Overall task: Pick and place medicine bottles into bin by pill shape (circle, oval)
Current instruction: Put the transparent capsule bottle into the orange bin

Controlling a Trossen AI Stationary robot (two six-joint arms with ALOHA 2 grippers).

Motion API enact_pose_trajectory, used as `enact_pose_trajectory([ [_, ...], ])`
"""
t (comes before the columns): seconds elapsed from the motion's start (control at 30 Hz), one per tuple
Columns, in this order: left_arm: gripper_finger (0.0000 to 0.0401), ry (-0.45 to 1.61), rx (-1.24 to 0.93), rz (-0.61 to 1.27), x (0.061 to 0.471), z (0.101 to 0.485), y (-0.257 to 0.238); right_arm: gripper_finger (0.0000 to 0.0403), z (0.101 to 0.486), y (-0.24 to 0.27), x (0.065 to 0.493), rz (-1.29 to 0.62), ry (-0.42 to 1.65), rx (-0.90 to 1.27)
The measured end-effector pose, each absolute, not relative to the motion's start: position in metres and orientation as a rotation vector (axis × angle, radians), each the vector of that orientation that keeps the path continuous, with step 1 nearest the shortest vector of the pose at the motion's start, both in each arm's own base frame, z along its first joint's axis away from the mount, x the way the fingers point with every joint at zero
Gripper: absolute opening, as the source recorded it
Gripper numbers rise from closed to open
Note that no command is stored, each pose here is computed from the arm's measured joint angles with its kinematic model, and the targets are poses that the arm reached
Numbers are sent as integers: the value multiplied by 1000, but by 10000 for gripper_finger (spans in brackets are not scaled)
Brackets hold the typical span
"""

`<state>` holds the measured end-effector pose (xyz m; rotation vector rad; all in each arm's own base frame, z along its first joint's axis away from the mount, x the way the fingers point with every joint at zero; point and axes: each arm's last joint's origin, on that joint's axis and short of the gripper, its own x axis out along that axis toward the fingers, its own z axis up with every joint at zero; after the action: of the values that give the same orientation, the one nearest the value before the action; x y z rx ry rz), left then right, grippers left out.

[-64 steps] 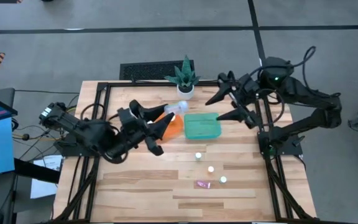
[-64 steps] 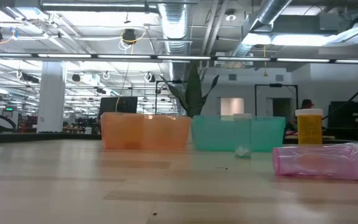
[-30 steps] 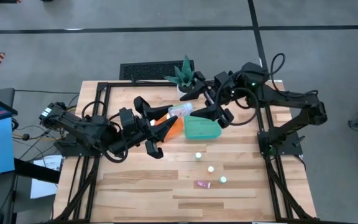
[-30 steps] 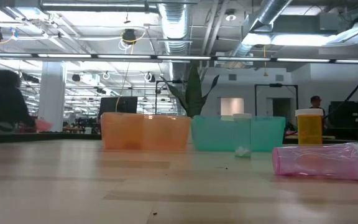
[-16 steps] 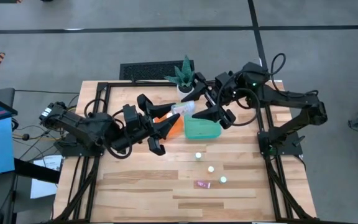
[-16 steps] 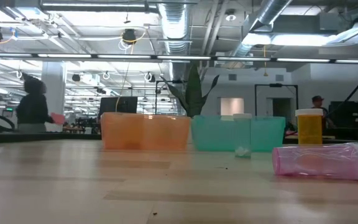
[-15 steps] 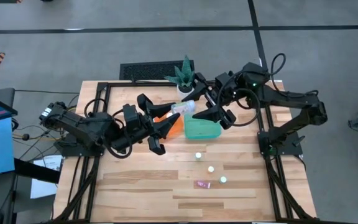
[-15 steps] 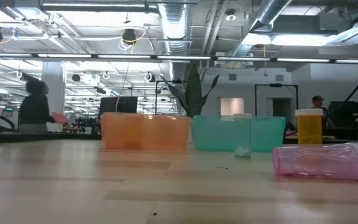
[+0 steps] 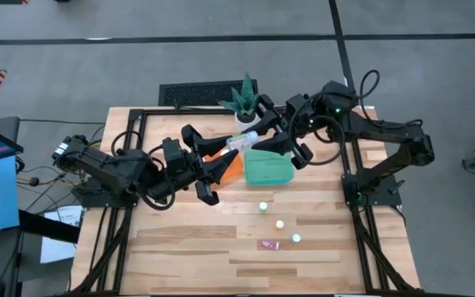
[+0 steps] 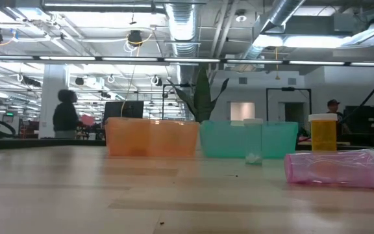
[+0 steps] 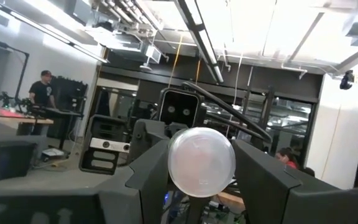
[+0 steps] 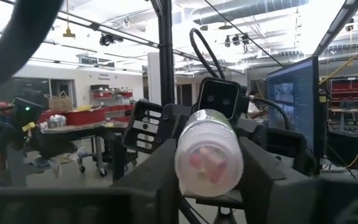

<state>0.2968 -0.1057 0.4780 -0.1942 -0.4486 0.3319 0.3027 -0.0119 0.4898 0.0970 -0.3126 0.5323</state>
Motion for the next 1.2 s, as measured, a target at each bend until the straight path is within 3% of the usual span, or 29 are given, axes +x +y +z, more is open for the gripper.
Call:
enact_pose_trajectory([
  [0.2, 160, -441, -207, 320, 297, 477, -106, 123, 490, -11, 303, 545, -309, 95],
  [0.37, 164, -413, -231, 350, 298, 474, -107, 152, 487, -12, 304, 542, -282, 106],
  [0.6, 220, -292, -235, 423, 297, 462, -119, 127, 483, -19, 300, 514, -202, 121],
  [0.8, 268, -209, -283, 454, 294, 451, -129, 142, 478, -25, 291, 475, -112, 115],
  [1.07, 280, -71, -372, 520, 276, 439, -123, 139, 462, -25, 281, 454, 89, 100],
  [1.2, 280, -40, -407, 458, 277, 441, -106, 139, 453, -21, 278, 464, 176, 105],
])
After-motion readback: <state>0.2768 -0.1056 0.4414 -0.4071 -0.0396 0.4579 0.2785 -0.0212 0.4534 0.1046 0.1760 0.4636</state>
